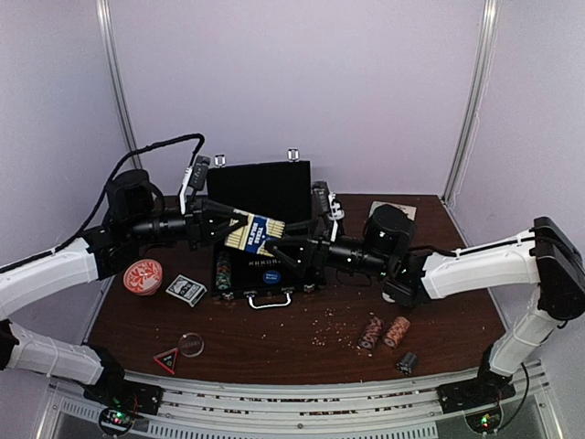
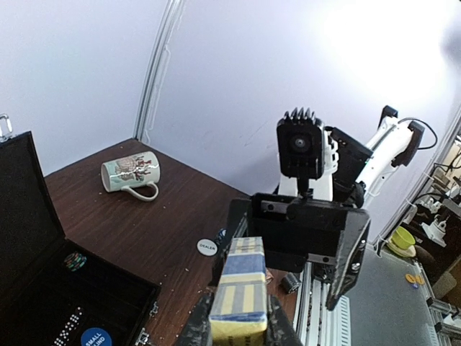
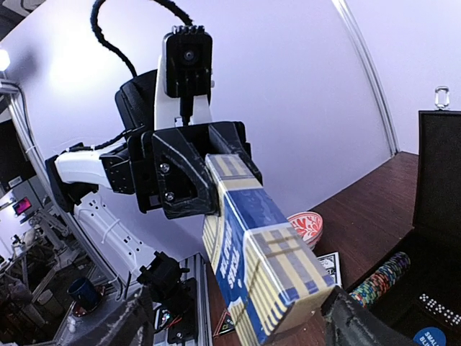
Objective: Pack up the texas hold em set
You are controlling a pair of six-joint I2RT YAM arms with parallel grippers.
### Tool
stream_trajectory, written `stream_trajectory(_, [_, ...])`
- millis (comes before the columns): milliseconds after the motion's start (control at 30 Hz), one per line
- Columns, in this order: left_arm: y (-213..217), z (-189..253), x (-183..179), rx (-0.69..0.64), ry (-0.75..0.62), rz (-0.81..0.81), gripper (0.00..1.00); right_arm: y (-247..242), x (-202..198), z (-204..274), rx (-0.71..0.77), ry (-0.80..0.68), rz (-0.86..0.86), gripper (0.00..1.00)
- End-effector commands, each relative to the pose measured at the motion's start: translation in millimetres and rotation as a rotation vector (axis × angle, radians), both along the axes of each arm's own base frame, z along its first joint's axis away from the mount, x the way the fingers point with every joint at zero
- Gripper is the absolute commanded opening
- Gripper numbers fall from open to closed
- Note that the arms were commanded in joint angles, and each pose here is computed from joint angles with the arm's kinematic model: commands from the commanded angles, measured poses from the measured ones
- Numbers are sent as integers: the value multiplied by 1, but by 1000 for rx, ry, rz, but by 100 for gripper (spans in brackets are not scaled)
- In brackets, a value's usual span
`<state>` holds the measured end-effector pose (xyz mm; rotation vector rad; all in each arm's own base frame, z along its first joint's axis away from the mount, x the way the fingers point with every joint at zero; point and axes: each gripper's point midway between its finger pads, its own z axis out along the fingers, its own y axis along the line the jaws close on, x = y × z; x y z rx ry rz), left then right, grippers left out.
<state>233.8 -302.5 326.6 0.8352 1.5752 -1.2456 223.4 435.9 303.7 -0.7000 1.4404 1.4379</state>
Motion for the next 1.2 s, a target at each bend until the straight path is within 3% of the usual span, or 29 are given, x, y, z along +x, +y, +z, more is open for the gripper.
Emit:
stream_trajectory(0, [2,33,-16,-92,-140,-60,0,7,-19,26,89,-19,135,72])
stream_trajectory(167, [1,36,-23,-111,-152,-94,0,9,-29,32,125,-25,206,54])
stream_trajectory(333, [2,35,-23,-109,-151,-92,0,10,-31,30,125,-15,221,27])
stream_trajectory(367, [2,33,-22,-104,-144,-89,4,10,-29,30,119,-10,215,20])
stream_trajectory(433, [2,31,-18,-87,-140,-66,25,11,-24,28,95,-1,194,9])
stream_trajectory(467, [3,30,-14,-71,-138,-42,39,12,-21,25,71,6,173,7])
stream_trajectory(533, [11,31,-1,-31,-147,60,59,11,-8,18,13,24,111,6])
stream_trajectory(700, [60,25,43,38,-129,476,78,8,54,-40,-297,148,-162,1])
stream_trajectory(800, [86,11,64,110,-76,657,79,-3,84,-84,-430,281,-218,1])
stream_trajectory(1167, [73,5,64,120,-65,592,79,11,117,-165,-635,421,-179,2])
